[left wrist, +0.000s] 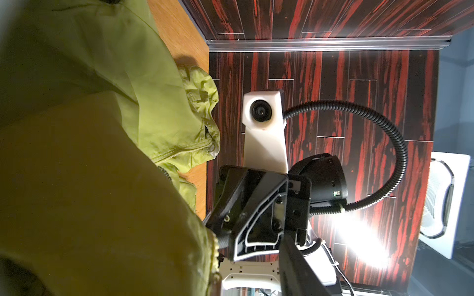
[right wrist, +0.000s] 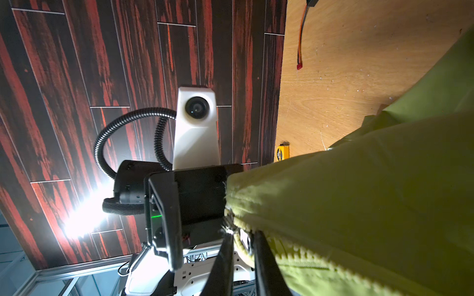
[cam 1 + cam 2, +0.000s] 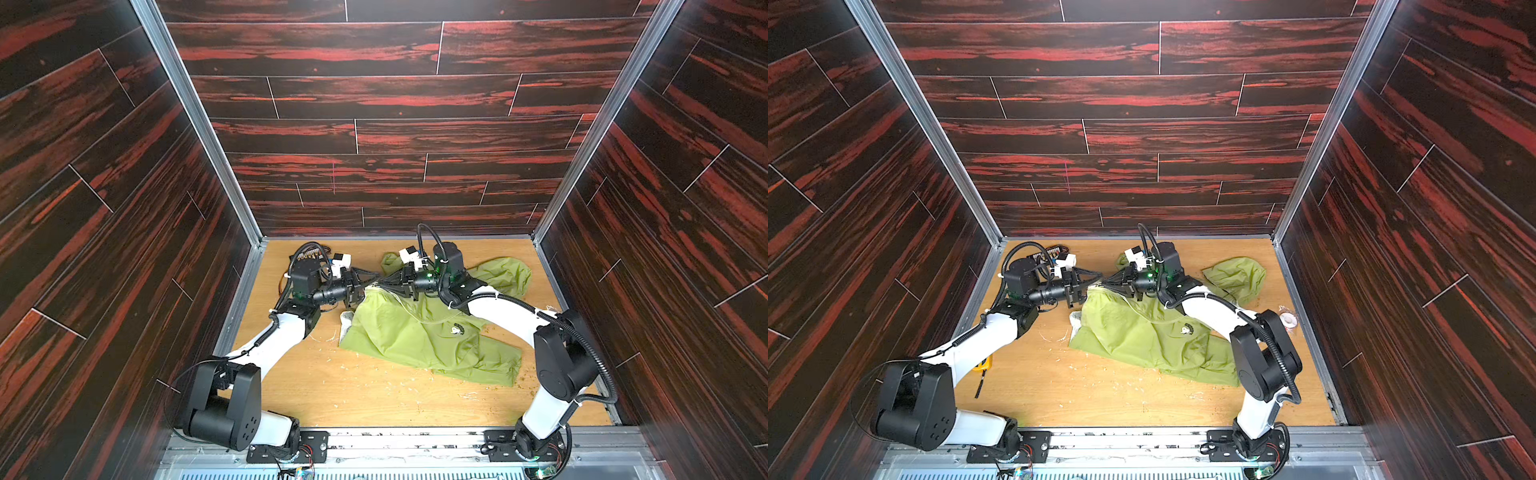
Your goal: Zip up the jacket
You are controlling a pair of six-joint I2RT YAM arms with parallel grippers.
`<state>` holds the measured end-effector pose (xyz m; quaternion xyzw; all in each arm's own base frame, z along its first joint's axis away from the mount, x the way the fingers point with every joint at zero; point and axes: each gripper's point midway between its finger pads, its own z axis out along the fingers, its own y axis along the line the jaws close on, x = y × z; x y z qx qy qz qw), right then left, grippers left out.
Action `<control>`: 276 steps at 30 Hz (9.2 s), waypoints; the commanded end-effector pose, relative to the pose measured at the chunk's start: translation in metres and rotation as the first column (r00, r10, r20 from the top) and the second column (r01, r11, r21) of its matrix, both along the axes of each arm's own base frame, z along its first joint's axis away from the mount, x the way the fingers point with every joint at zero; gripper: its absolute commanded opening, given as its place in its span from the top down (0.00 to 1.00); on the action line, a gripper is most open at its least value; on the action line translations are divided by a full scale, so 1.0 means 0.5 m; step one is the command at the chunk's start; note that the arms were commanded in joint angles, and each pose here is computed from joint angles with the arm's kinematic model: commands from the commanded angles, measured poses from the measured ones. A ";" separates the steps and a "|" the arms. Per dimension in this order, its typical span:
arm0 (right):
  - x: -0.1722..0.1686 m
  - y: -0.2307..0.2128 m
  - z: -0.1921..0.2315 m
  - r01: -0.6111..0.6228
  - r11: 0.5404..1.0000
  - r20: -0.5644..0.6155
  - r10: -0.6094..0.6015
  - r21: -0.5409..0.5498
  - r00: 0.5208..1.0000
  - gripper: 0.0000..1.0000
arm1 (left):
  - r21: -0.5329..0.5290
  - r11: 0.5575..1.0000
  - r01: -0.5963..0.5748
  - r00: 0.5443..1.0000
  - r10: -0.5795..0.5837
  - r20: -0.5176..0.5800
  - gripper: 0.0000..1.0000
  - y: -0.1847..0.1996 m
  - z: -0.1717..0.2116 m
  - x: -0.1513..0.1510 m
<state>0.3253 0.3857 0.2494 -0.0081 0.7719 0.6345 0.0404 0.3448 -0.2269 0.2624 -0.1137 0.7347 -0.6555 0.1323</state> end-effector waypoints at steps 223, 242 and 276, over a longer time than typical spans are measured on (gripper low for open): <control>-0.021 -0.017 -0.059 -0.005 0.996 -0.088 -0.003 -0.091 0.996 1.00 | 0.129 0.991 0.019 1.000 -0.019 0.000 1.00 0.012 -0.021 -0.016; 0.013 -0.057 -0.023 0.036 0.962 0.056 -0.021 -0.271 0.998 1.00 | 0.288 0.952 -0.108 0.993 0.091 0.073 1.00 0.046 0.042 0.015; 0.071 -0.144 -0.028 0.130 0.911 0.127 -0.087 -0.392 0.988 1.00 | 0.564 0.766 -0.309 0.950 0.275 0.148 1.00 0.153 -0.010 0.014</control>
